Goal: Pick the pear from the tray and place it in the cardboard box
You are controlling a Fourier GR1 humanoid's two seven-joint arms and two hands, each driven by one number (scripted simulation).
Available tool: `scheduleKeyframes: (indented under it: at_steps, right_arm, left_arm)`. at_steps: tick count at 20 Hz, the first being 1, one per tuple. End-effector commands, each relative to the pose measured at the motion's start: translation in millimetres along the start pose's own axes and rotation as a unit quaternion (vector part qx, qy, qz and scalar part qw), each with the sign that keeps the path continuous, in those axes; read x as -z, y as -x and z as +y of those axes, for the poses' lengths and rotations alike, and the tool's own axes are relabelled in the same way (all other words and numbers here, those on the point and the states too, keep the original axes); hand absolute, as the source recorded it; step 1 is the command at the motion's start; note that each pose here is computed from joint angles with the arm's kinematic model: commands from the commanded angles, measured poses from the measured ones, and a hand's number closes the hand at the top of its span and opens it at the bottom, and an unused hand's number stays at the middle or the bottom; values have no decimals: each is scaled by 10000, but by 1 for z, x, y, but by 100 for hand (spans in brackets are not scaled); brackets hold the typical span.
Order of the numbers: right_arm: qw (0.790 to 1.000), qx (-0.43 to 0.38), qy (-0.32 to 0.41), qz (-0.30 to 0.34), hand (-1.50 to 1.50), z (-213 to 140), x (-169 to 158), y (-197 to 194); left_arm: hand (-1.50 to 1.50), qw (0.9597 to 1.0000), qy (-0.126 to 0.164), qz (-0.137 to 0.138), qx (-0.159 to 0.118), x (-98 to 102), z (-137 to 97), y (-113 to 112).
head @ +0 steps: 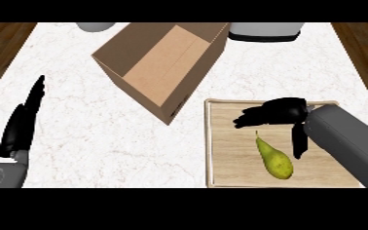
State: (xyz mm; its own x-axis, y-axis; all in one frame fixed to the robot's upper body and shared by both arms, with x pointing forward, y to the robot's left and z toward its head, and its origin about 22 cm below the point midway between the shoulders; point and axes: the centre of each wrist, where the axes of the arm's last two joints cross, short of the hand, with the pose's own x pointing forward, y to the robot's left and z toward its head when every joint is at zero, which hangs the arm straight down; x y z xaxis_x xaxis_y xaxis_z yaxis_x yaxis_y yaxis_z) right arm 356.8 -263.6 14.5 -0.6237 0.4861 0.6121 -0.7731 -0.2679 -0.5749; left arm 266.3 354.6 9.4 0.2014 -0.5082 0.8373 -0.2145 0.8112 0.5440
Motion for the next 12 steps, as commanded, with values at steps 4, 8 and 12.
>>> scheduleKeyframes:
  at_steps: [4,8,12]
  right_arm:
    - [9904,738,-477,-1069,-150,4,0,-9]
    - [9929,527,-601,-877,-150,-12,-7,-13]
    - [9944,319,-837,-558,-150,-2,-8,-19]
  left_arm:
    - [0,9999,-33,97,-28,-1,21,1]
    - [0,10000,-31,69,45,6,21,-2]
    - [0,9998,-14,193,48,8,16,0]
